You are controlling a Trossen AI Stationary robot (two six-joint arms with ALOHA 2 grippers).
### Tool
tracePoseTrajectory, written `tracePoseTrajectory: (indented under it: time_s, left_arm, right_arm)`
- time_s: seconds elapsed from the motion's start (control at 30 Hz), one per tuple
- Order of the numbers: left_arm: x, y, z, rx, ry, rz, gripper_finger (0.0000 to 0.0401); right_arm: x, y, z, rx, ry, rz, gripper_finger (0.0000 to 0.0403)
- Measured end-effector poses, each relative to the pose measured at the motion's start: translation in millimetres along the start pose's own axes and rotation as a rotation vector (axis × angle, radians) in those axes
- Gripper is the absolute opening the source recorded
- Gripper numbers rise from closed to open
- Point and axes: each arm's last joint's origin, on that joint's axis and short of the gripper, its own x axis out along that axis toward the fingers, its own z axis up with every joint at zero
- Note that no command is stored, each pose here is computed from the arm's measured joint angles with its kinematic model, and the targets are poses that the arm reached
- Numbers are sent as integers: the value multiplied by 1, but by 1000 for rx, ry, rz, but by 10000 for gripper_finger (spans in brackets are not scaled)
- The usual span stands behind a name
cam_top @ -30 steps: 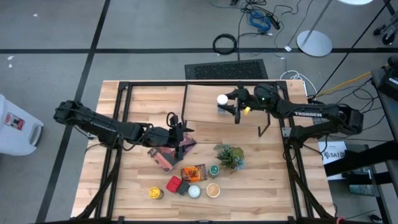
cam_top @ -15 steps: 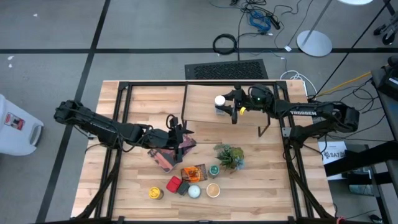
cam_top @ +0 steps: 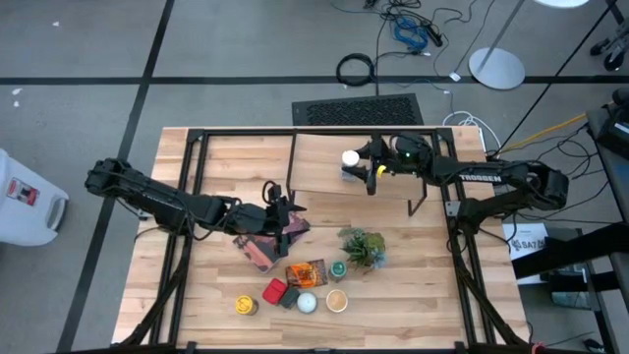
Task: Shelf spices
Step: Put the white seasoning bottle on the shelf
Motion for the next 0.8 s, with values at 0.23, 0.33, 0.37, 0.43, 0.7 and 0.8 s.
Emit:
tracePoseTrajectory:
  time_s: [0.23, 0.33, 0.37, 0.43, 0.7, 0.8]
  left_arm:
    - [0, 0, 0, 0, 1, 0, 271]
    - [0, 0, 0, 0, 1, -1, 271]
    - [0, 0, 0, 0, 1, -1, 271]
    - [0, 0, 0, 0, 1, -2, 271]
    - [0, 0, 0, 0, 2, -9, 271]
    - [0, 0, 0, 0, 1, -9, 271]
  right_arm:
    - [0, 0, -4, -1, 33, -5, 235]
    - [-2, 1, -1, -10, 20, -2, 243]
    - [-4, 1, 1, -15, 9, -1, 245]
    - [-8, 2, 5, -25, -4, -1, 250]
    - [-32, 9, 26, -62, -97, -4, 257]
    - [-41, 12, 31, -73, -121, -5, 257]
